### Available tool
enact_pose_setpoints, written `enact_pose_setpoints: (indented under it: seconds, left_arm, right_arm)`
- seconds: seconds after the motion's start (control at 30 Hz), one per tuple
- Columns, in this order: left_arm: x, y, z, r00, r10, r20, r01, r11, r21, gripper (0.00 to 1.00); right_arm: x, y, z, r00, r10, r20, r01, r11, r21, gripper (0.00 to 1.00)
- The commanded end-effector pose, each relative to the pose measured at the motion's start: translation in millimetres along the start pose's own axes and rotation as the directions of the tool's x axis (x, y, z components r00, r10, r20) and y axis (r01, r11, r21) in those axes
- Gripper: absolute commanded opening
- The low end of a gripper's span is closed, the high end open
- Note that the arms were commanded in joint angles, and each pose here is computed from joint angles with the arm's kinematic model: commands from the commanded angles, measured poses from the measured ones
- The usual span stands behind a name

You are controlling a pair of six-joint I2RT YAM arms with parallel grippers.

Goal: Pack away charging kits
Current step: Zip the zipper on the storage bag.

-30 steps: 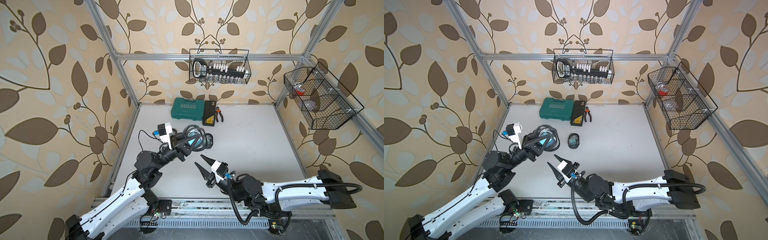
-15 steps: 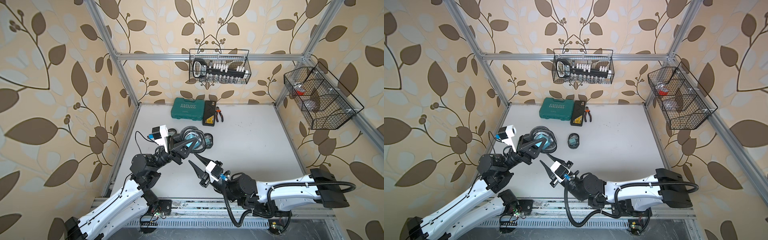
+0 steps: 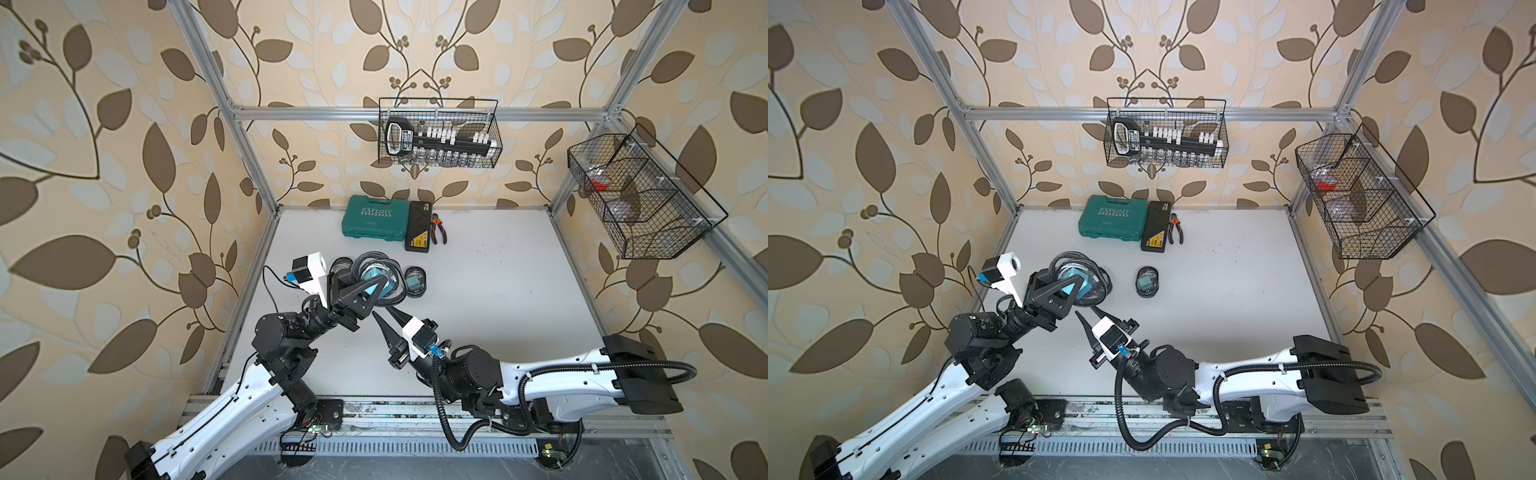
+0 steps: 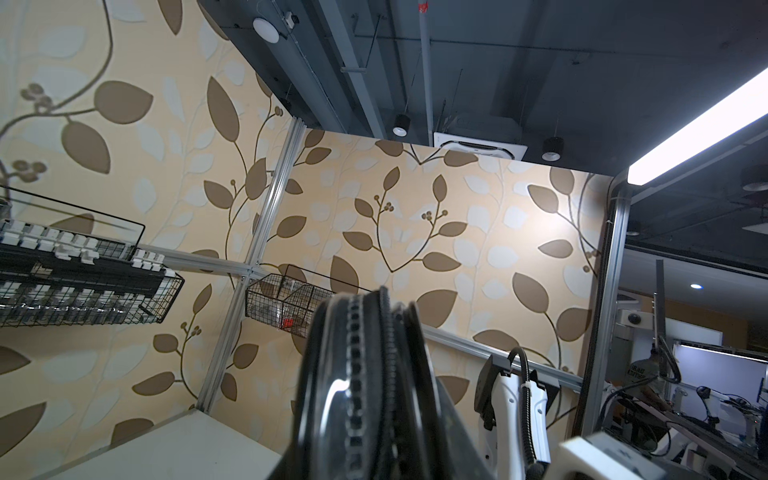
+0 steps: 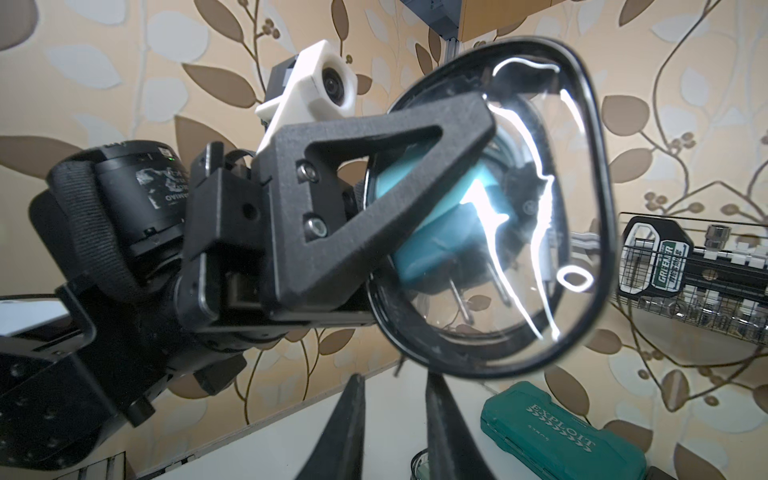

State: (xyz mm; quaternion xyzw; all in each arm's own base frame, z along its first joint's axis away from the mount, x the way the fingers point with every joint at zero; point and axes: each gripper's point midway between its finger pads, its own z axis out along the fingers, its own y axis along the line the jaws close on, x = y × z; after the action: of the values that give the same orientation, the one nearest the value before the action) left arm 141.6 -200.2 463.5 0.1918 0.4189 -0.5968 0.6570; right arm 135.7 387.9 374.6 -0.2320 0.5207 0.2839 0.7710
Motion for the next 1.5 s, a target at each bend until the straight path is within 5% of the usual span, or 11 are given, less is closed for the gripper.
enact_pose_setpoints:
  seconds: [0.0,0.53,1.47]
  left_arm:
    - [-15.0,-7.3,-2.3,0.997,0.047,0.055,-0.047,0.999,0.01,0.0]
    - [-11.2,-2.5,-4.3,0.997,0.042,0.063,-0.041,0.999,-0.004,0.0]
    - [-6.1,17.4,-4.3,0.997,0.042,0.069,-0.035,0.995,-0.091,0.0]
  right_arm:
    - [1.2,-9.0,-7.6,0.999,0.04,0.011,-0.04,0.999,0.031,0.26]
    - [-3.4,-2.8,26.5,0.998,0.064,0.0,-0.064,0.995,0.078,0.24]
    - [-8.2,-11.8,33.0,0.992,0.124,-0.014,-0.121,0.985,0.126,0.13]
